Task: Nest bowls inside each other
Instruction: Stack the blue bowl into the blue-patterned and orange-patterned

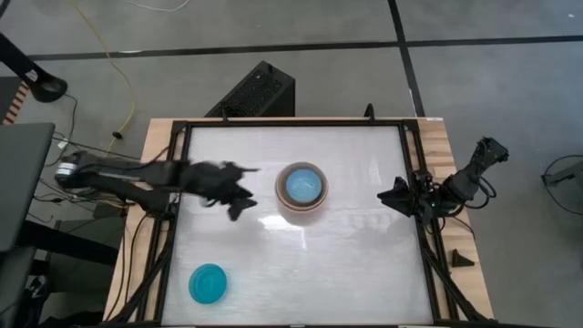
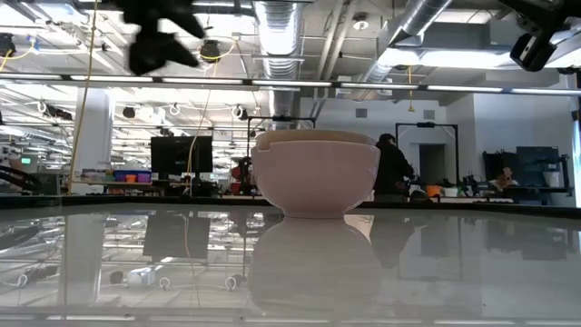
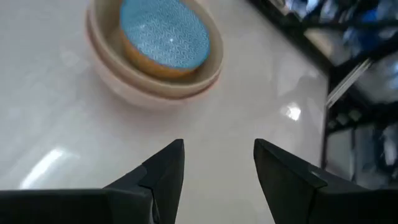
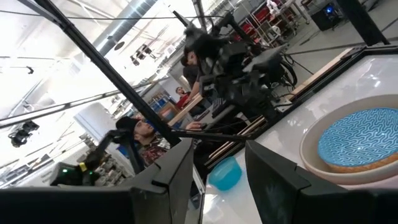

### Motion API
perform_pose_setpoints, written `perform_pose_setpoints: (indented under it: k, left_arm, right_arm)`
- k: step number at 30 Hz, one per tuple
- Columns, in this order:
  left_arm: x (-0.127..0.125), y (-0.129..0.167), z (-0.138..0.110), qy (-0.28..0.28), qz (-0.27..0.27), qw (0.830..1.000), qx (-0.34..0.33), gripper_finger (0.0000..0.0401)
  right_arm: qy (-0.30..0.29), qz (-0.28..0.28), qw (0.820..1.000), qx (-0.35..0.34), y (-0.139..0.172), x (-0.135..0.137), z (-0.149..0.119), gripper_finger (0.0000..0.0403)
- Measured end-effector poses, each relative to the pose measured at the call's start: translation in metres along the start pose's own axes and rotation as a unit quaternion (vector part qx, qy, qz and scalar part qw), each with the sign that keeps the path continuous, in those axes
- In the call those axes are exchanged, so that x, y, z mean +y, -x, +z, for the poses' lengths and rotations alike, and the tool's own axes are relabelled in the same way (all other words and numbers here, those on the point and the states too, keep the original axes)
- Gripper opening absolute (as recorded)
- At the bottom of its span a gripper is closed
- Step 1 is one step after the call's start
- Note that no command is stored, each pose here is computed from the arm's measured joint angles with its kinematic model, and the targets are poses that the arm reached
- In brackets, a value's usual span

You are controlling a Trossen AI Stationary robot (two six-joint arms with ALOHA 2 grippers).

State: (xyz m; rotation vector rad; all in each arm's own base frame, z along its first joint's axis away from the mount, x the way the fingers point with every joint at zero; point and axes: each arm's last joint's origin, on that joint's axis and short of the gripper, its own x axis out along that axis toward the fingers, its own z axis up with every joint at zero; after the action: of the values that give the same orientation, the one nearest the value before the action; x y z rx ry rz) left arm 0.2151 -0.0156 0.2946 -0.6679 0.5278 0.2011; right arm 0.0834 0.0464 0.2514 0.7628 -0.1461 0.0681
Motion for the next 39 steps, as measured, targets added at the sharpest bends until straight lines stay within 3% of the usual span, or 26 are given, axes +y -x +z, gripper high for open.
perform_pose_setpoints:
  k: [4,11,17,22,28,32,39]
  left_arm:
    - [0.001,0.025,-0.041,0.03,-0.009,0.999,-0.016,0.0182]
    - [-0.005,0.032,-0.084,0.002,-0.026,0.992,0.121,0.0182]
    - [-0.007,0.028,-0.112,-0.04,-0.019,0.963,0.267,0.0182]
    - [-0.014,0.024,-0.129,-0.064,-0.039,0.935,0.346,0.0182]
    - [-0.02,0.013,-0.149,-0.092,-0.025,0.917,0.388,0.0182]
    - [-0.024,-0.001,-0.159,-0.114,-0.019,0.915,0.386,0.0182]
    - [-0.019,-0.026,-0.18,-0.134,0.038,0.902,0.408,0.018]
  right_arm:
    - [0.002,-0.002,1.0,0.001,0.0,0.0,0.0,0.0177]
    - [-0.003,-0.012,1.0,-0.007,0.0,-0.001,0.0,0.0177]
    - [-0.017,-0.012,1.0,-0.007,0.0,-0.001,0.0,0.0177]
    - [-0.021,-0.01,1.0,-0.01,0.0,0.0,0.001,0.0177]
    - [-0.022,-0.016,1.0,-0.015,0.0,-0.001,0.001,0.0177]
    - [-0.022,-0.02,0.999,-0.018,0.0,-0.001,0.001,0.0177]
    - [-0.025,-0.018,0.999,-0.021,0.0,-0.001,0.002,0.0177]
